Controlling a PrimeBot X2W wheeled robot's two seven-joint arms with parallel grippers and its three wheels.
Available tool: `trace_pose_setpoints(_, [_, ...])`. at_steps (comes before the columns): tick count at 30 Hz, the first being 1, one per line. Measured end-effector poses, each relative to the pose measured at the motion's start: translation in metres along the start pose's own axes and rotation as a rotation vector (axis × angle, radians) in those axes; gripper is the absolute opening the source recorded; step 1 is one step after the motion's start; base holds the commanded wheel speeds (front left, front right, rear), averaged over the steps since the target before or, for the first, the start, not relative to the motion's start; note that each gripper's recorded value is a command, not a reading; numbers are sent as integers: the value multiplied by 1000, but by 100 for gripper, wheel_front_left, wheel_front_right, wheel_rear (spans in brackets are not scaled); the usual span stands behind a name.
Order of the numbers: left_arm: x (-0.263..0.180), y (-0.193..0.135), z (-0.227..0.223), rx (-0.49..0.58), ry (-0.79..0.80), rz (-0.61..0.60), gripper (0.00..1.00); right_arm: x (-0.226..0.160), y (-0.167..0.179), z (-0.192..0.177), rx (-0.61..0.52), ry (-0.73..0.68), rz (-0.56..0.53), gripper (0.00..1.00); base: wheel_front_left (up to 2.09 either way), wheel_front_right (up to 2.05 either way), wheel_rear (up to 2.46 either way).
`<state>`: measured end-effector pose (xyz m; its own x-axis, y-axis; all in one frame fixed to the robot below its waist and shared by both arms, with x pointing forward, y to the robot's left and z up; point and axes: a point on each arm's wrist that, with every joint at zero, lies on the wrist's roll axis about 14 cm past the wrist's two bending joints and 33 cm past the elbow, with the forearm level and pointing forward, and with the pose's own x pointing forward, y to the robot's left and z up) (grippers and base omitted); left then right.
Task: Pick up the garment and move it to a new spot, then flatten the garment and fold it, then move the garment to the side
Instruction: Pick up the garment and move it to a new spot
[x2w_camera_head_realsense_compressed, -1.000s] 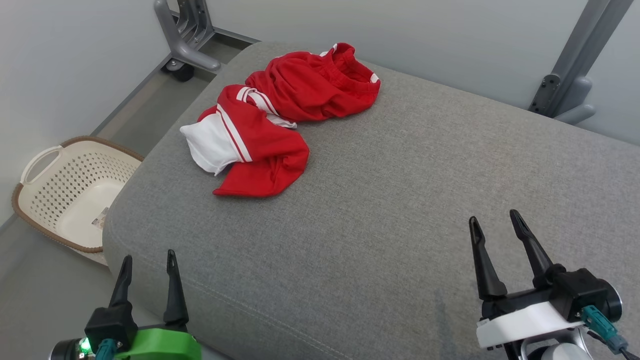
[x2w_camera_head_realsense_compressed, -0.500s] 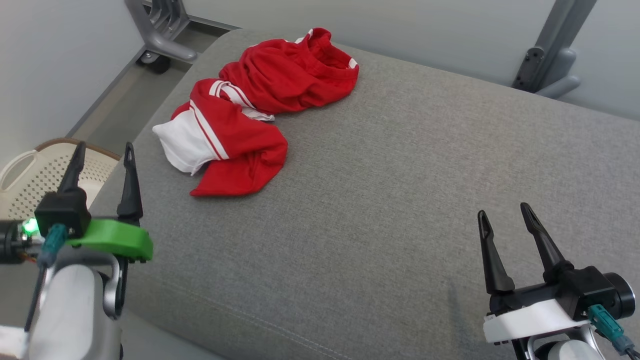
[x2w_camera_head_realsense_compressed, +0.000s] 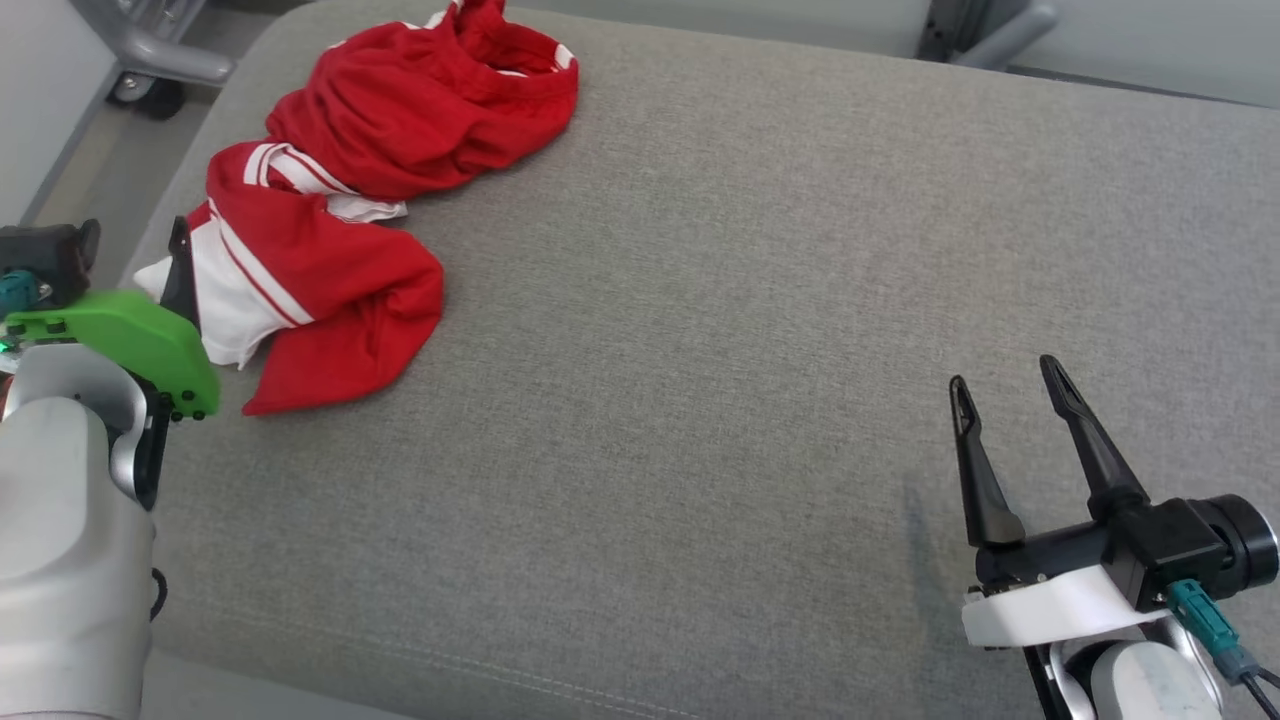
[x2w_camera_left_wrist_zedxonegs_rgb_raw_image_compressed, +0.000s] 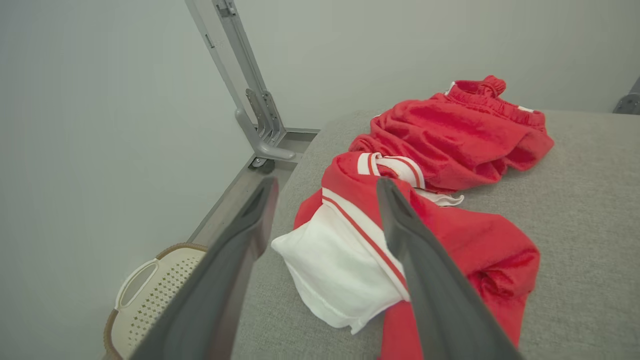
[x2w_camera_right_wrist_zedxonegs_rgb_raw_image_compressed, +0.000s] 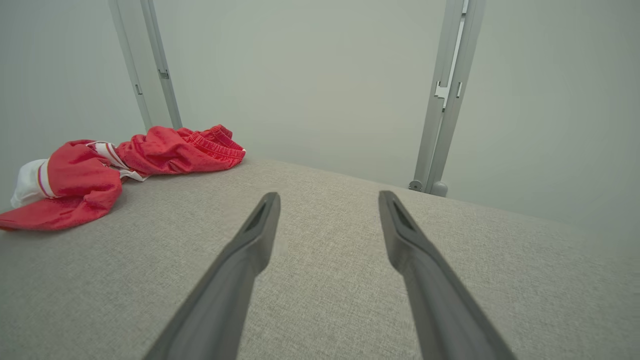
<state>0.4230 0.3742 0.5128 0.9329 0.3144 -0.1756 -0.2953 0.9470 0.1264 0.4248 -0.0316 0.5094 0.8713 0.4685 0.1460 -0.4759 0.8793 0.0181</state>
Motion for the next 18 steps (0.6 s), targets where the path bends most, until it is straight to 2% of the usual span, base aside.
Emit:
trace_pose_setpoints(8, [33, -13, -59, 7, 219, -14, 100, -3, -29, -20, -12, 41, -75, 100, 0, 0, 0])
trace_pose_setpoints(18, [54, -44, -120, 0, 402, -50, 100, -9, -54, -47, -10, 103, -138, 100, 0, 0, 0])
